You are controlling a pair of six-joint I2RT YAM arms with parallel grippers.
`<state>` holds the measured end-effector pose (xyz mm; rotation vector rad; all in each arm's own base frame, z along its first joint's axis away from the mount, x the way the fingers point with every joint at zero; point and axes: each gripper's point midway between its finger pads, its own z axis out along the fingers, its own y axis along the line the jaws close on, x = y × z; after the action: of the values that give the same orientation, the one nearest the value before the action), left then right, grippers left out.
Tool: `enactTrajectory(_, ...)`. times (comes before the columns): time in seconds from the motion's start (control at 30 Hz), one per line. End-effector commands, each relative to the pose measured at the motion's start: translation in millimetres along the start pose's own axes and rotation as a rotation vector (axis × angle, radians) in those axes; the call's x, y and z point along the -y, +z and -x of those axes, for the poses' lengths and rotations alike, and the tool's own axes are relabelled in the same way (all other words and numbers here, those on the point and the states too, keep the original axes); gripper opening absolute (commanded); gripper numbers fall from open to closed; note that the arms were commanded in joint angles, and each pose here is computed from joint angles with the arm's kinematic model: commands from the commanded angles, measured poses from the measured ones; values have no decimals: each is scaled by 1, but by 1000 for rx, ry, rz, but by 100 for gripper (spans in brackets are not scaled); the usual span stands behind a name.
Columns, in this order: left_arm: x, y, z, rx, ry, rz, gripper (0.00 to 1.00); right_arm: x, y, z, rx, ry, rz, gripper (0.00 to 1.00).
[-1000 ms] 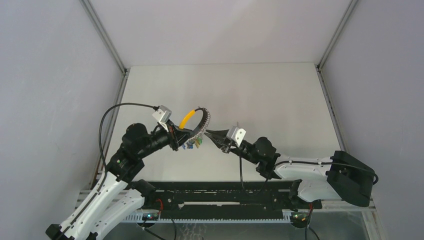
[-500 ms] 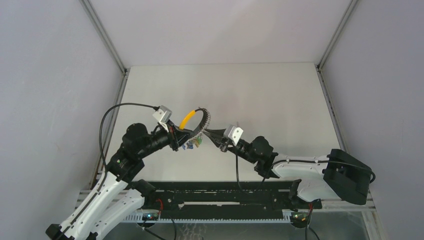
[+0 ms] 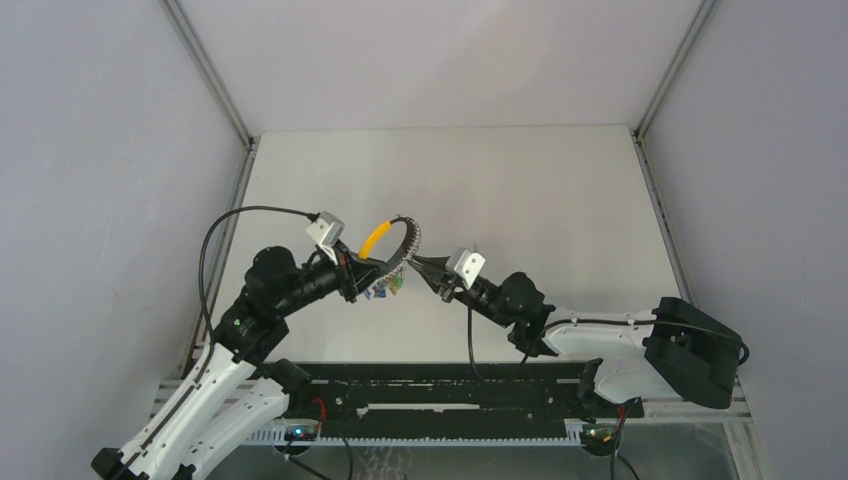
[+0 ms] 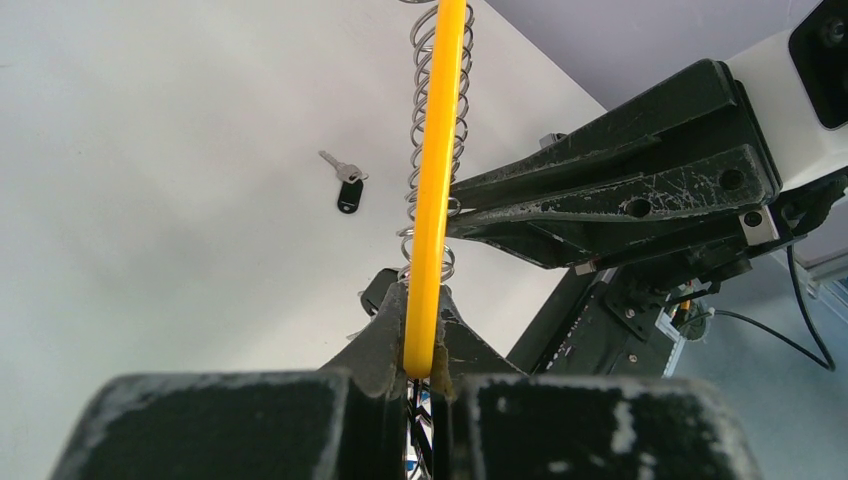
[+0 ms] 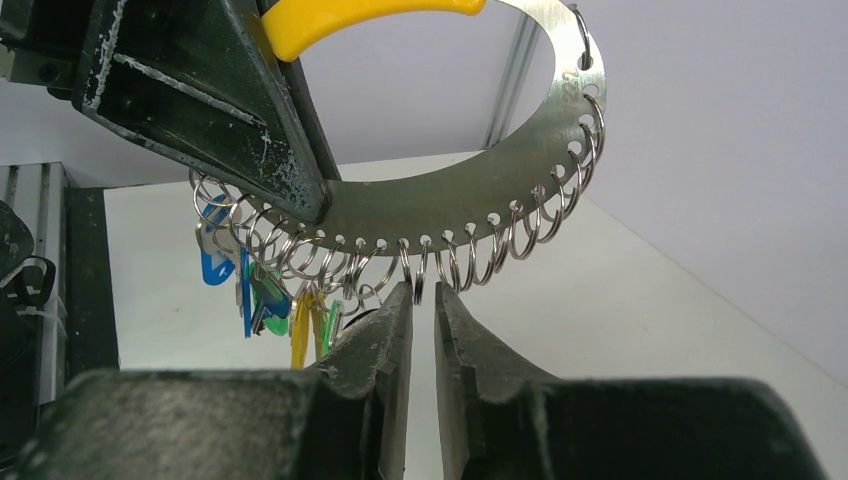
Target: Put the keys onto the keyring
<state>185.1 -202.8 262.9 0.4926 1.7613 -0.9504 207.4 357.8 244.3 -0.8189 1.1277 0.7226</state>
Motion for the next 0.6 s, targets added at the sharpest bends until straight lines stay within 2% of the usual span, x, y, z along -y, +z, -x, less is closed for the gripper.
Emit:
enactTrajectory(0.0,19,-7,40,102,75,-55,0,6,8,24,57,-9,-14,13)
enactTrajectory(0.37,19,-7,37,65,95,-57,0,6,4,25,43,-23,27,14)
enactTrajectory(0.57,22,-8,36,52,102,-70,0,7,3,25,40,-28,31,10)
